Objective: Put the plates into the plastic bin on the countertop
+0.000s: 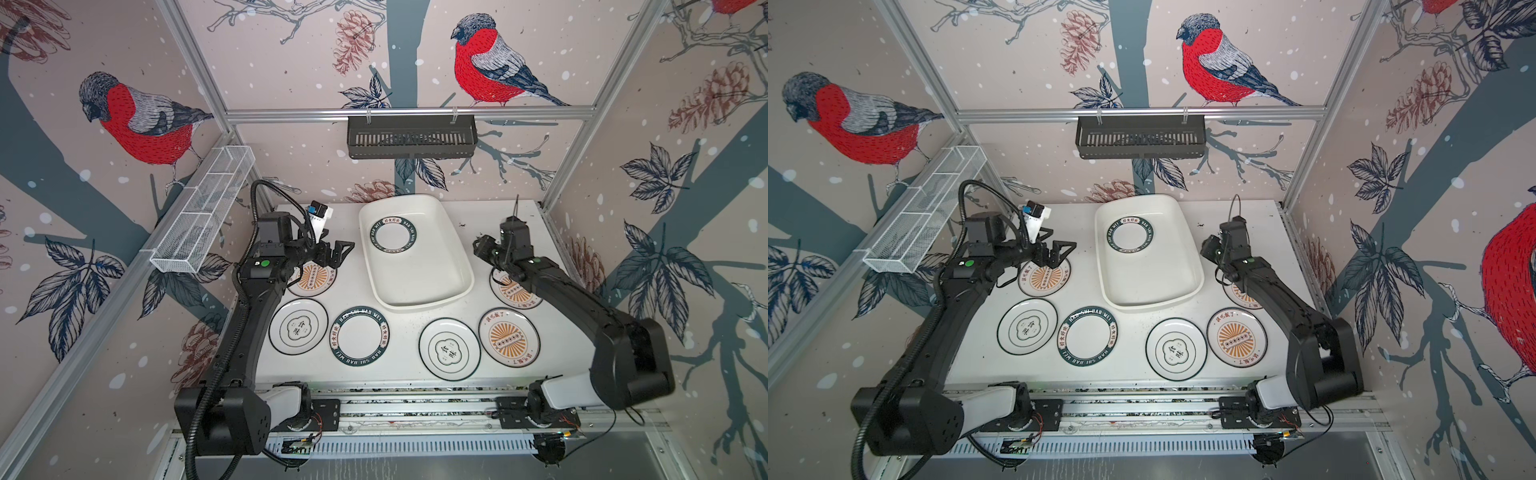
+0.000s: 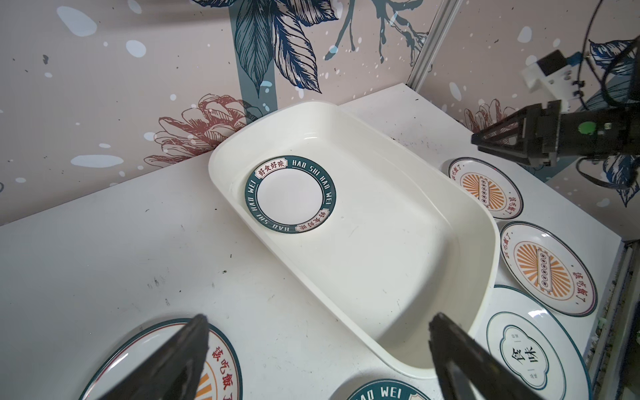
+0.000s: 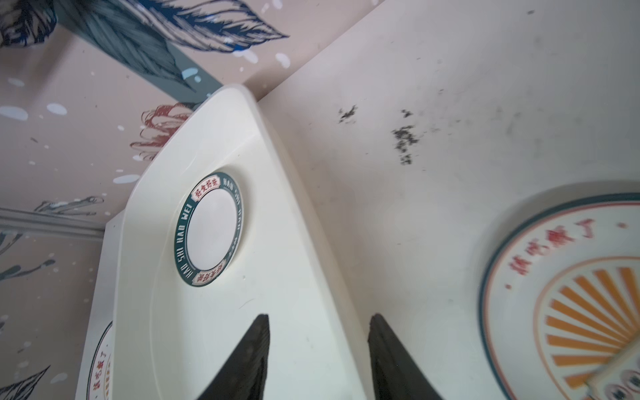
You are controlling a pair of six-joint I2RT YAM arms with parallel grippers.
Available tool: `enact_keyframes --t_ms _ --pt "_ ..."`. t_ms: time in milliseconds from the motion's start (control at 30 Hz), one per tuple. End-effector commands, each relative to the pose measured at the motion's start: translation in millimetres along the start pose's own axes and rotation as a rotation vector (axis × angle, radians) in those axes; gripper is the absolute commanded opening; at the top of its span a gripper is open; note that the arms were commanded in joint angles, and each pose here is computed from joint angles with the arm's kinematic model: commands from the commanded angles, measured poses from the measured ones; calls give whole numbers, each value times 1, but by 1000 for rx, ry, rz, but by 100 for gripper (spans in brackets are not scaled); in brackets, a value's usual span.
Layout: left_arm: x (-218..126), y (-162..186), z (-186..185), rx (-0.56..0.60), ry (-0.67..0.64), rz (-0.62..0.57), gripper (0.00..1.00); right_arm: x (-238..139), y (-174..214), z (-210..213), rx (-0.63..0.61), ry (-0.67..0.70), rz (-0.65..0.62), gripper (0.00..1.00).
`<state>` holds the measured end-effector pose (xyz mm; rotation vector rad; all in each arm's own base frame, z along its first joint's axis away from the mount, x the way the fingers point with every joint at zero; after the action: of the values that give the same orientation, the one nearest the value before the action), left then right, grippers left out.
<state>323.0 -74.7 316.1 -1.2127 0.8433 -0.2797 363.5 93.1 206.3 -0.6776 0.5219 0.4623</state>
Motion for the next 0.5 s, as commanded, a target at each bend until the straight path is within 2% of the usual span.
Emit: enact_keyframes --t_ms 0,133,300,467 --pt "-1 -3 -2 20 15 1 98 -24 -10 -40 62 80 -66 50" --pt "-1 -2 -4 23 22 7 98 -55 -19 -81 147 161 -155 54" --pt "0 1 -8 20 38 12 98 -86 -27 -124 238 218 -281 53" --pt "3 1 -10 22 54 8 98 -101 -25 -165 347 259 -322 54"
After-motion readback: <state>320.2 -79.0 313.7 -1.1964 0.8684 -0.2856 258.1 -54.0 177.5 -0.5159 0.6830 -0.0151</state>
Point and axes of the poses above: each gripper's point midway between its finger pads, its own x axis out along the fingers, its own z axis along the line the jaws close on, y = z × x, the point moved 5 cm from there along -x, back along the fingers, and after that the axes turned 14 degrees about x, right-handed, at the moved point
